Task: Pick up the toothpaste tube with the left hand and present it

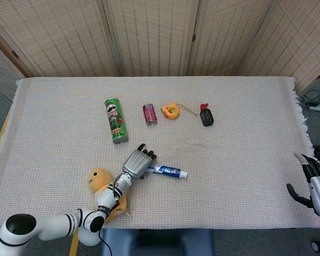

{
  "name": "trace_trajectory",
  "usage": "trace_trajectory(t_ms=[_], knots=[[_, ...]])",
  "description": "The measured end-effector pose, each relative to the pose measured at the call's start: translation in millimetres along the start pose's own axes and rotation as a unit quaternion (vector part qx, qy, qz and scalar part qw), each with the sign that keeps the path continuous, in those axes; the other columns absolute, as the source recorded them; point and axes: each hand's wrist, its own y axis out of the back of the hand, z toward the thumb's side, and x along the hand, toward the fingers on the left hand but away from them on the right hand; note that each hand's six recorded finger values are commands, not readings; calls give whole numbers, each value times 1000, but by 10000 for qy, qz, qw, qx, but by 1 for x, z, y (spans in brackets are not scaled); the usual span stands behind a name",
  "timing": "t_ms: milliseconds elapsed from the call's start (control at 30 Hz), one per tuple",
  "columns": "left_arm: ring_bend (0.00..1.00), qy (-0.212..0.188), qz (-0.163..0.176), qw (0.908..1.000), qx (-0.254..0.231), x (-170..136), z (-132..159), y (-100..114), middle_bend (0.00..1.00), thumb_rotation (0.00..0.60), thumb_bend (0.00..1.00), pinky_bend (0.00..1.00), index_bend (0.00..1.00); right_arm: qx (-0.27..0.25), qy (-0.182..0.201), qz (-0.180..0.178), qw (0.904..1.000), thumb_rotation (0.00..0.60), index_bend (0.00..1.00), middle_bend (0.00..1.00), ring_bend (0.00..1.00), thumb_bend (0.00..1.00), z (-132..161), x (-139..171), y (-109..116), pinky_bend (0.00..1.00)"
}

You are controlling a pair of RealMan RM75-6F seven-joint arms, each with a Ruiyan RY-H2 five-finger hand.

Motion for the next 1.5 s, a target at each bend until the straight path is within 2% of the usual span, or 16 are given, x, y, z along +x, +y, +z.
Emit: trace_trajectory(t_ms=[200,400,633,900,1067,1267,1367,1500], knots=[[367,-104,47,9997,-229,-4,4,2,331,600,338,174,379,1,31,6,10000,600,72,168,151,395,1,-1,-1,39],[368,-293,66,9994,-185,-1,23,0,331,600,338,180,374,7,1,-7,10000,600,72,169,151,394,0,1,1,39],[374,-249,87,9996,-32,9,30,-3,338,600,338,186,379,1,-27,9,10000,600,72,172,151,395,-2,2,0,39],[391,-246,88,9995,-159,10,33,-5,360,600,344,195,409,-2,-34,-5,10000,600,72,173,151,394,-2,3,0,39],[464,-289,127,9991,-289,10,36,-4,473,600,459,235,530,-12,-69,-7,10000,600,72,173,151,395,-4,4,0,39],[586,-380,229,9975,-551,7,31,-2,631,600,518,289,658,-19,-51,-18,10000,600,72,172,151,395,-3,4,1,39],[613,-445,320,9960,-711,4,25,1,660,600,576,315,685,-24,-19,-27,10000,600,72,173,150,395,-1,3,1,39],[627,-539,518,9927,-948,-3,12,9,677,600,600,334,701,-1,88,-22,10000,600,72,173,150,394,5,1,1,39]])
